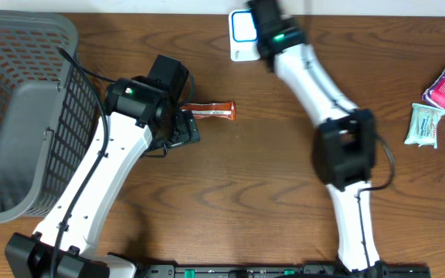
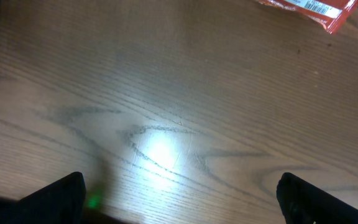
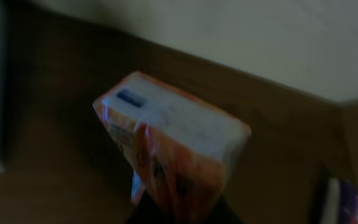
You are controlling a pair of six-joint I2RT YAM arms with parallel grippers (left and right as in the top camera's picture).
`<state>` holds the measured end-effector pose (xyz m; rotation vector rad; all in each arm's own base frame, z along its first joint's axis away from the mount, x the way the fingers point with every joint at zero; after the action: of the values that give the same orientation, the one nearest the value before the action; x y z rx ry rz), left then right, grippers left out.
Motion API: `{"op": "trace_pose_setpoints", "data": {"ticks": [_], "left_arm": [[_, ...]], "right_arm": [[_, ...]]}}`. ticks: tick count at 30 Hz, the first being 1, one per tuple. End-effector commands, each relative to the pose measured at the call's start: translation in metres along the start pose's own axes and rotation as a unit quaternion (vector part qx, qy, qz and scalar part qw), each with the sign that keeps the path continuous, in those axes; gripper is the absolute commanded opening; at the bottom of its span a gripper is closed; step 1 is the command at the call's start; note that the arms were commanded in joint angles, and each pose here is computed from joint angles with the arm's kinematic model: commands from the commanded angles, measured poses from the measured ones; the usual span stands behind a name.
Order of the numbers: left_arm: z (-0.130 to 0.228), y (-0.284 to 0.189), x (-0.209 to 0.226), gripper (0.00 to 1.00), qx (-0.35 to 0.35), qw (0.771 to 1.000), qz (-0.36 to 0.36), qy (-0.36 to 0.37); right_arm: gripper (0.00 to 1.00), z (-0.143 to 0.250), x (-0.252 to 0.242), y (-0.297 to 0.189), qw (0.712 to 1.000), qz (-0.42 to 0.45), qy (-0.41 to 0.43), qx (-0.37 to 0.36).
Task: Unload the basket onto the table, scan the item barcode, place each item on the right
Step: 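Carry the orange box pack to the right edge and release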
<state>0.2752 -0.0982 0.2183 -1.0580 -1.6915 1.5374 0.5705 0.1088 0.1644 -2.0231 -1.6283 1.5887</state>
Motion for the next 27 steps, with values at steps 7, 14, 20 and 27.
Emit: {"op": "trace_pose_setpoints", "data": {"ticks": [7,14,20,27], "left_arm": [[-0.001,0.002,0.001,0.98,0.001,1.000,-0.006,0.008],[-0.001,0.002,0.001,0.98,0.001,1.000,-0.006,0.008],[0.000,0.002,0.001,0.98,0.001,1.000,-0.006,0.008],[-0.001,0.002,0.001,0.98,0.001,1.000,-0.006,0.008]], "right_arm": [[0.01,0.145,-0.165,0.046,0.963,0.060,0.139,0.225],[0.79,0.222,-0.199,0.068,0.920,-0.029,0.258,0.293],[0.99,0.226,-0.185,0.071,0.880,-0.191,0.347,0.262],[0.99,0.177,-0.142,0.046,0.834,-0.401,0.340,0.167]]}}
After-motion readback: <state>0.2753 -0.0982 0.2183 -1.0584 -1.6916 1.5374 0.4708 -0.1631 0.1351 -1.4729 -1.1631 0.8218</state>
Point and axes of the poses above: each gripper's point midway between its finger pads, its own y axis out along the fingers, its own x axis along the line the jaws close on, z = x × y, the point moved 4 cm from there along -y, back along the fingers, and after that the axes turned 13 degrees about -y, right-handed, at the moved point
